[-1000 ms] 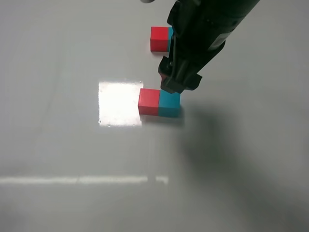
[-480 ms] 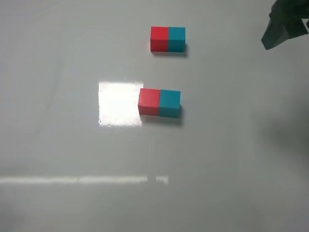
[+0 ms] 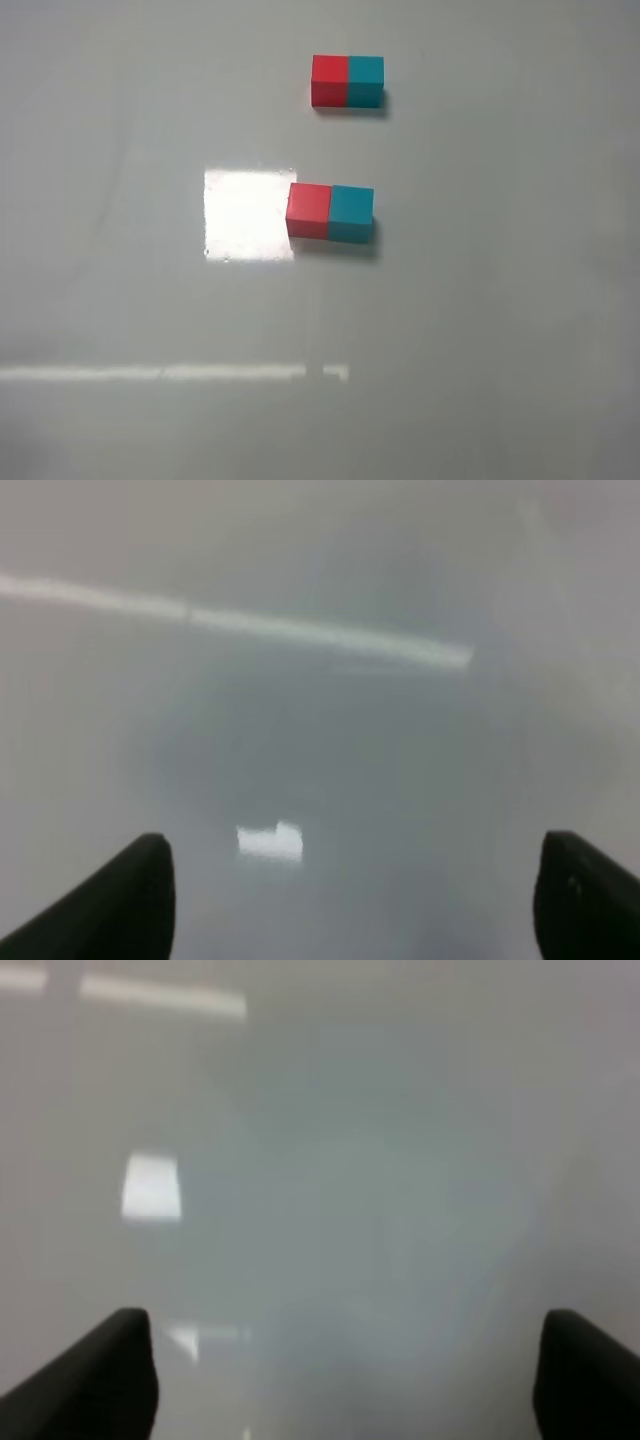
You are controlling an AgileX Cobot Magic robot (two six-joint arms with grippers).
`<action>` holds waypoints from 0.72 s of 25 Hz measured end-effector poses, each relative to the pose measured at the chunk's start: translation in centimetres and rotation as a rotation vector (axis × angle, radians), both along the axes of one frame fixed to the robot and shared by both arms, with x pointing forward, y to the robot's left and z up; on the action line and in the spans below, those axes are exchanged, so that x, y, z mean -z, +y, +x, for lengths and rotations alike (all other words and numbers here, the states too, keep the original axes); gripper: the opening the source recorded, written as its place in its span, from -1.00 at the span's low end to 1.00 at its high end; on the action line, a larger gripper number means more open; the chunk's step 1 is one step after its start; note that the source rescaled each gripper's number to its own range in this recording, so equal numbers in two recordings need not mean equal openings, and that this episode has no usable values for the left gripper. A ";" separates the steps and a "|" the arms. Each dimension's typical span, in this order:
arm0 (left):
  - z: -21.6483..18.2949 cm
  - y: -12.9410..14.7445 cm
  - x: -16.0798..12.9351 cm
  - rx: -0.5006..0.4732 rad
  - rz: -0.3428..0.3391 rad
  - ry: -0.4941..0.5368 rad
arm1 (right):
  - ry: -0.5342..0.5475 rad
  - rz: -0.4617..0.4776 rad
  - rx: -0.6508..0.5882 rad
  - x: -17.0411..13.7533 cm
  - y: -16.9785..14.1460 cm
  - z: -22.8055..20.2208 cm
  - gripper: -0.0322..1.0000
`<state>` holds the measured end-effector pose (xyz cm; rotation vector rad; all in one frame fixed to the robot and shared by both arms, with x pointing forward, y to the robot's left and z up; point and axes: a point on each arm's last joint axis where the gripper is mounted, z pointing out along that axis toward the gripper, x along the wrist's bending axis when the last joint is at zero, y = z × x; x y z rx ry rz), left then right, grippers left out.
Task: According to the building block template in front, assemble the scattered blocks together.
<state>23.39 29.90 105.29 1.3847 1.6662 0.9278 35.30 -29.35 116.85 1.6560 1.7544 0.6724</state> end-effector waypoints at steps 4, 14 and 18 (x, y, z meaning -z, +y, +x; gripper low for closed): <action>0.0 0.0 0.0 0.000 0.000 0.000 | -0.077 0.052 -0.009 2.4 -0.8 -5.2 0.51; 0.0 0.0 0.0 0.001 0.001 0.000 | -0.293 0.110 -0.017 7.6 -2.3 -12.6 0.48; 0.0 0.0 0.0 0.002 0.004 0.000 | -0.298 0.112 -0.020 9.7 -2.4 -13.0 0.48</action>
